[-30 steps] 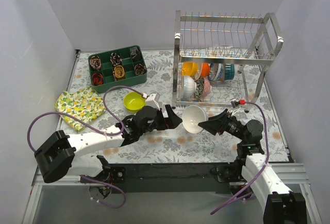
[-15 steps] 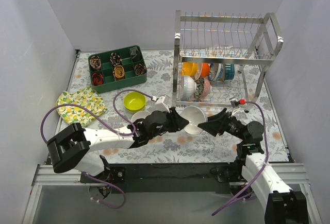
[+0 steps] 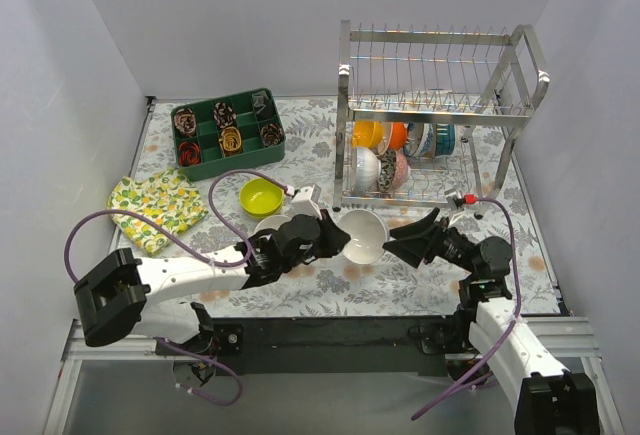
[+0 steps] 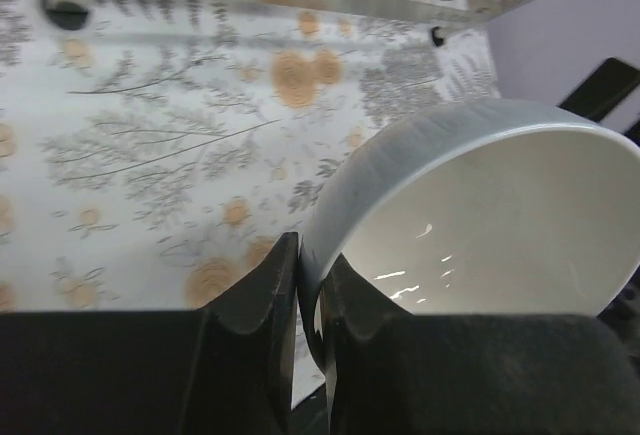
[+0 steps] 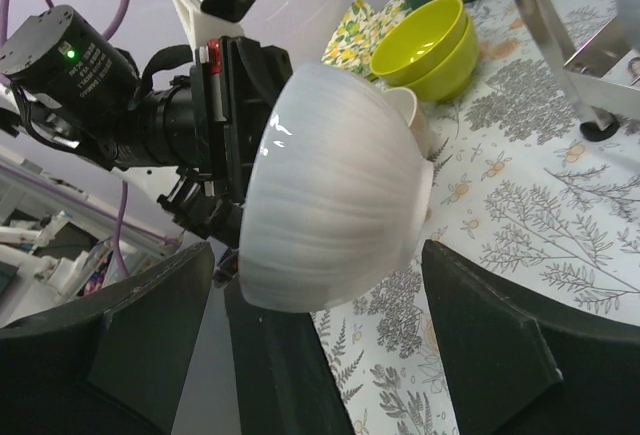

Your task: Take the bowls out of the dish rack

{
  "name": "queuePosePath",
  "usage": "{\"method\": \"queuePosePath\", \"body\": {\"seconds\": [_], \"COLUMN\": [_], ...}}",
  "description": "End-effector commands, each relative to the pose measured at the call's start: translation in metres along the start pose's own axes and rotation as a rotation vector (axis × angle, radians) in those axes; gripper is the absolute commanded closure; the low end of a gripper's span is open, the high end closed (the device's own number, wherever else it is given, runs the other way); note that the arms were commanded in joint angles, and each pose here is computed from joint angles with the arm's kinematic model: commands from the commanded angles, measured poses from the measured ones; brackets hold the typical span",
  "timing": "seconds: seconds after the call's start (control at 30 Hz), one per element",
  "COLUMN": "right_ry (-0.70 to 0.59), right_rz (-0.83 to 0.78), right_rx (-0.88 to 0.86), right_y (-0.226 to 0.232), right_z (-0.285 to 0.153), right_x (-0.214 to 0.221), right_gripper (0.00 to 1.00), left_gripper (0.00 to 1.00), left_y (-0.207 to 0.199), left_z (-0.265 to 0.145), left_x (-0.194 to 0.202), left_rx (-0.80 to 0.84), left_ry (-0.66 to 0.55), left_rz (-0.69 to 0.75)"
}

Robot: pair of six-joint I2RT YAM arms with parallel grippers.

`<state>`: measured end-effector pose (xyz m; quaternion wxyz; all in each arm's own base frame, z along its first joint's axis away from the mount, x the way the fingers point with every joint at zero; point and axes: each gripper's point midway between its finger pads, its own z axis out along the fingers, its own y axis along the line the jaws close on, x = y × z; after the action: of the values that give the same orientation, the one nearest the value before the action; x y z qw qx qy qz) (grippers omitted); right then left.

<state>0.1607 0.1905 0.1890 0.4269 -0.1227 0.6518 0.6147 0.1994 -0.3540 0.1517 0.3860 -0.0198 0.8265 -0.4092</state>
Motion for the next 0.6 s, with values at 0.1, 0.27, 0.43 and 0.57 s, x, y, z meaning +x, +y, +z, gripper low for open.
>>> {"method": "queuePosePath", "body": {"seconds": [0.1, 0.27, 0.43, 0.57], "right_ry": [-0.018, -0.011, 0.005, 0.011], "right_rz": [0.001, -0.012, -0.030, -0.067], "right_rx": [0.111, 0.167, 0.202, 0.205], "right_y": [-0.034, -0.045, -0.054, -0.049], "right_z": [-0.009, -0.010, -0.012, -0.009], "right_x": [0.020, 0.019, 0.024, 0.013], "right_gripper": [0.03, 0.02, 0.02, 0.02], "left_gripper": [1.00, 1.00, 1.00, 1.00], "left_y": [0.045, 0.081, 0.125, 0.144], "left_z": [-0.043, -0.072, -0.090, -0.095], "left_x": [-0.035, -0.044, -0.060, -0.073], "left_rx": [-0.278, -0.436, -0.542, -0.567], "left_ry": [-0.033, 0.010, 0.067, 0.074], "left_rz": [0.176, 0.200, 0.177, 0.165]}}
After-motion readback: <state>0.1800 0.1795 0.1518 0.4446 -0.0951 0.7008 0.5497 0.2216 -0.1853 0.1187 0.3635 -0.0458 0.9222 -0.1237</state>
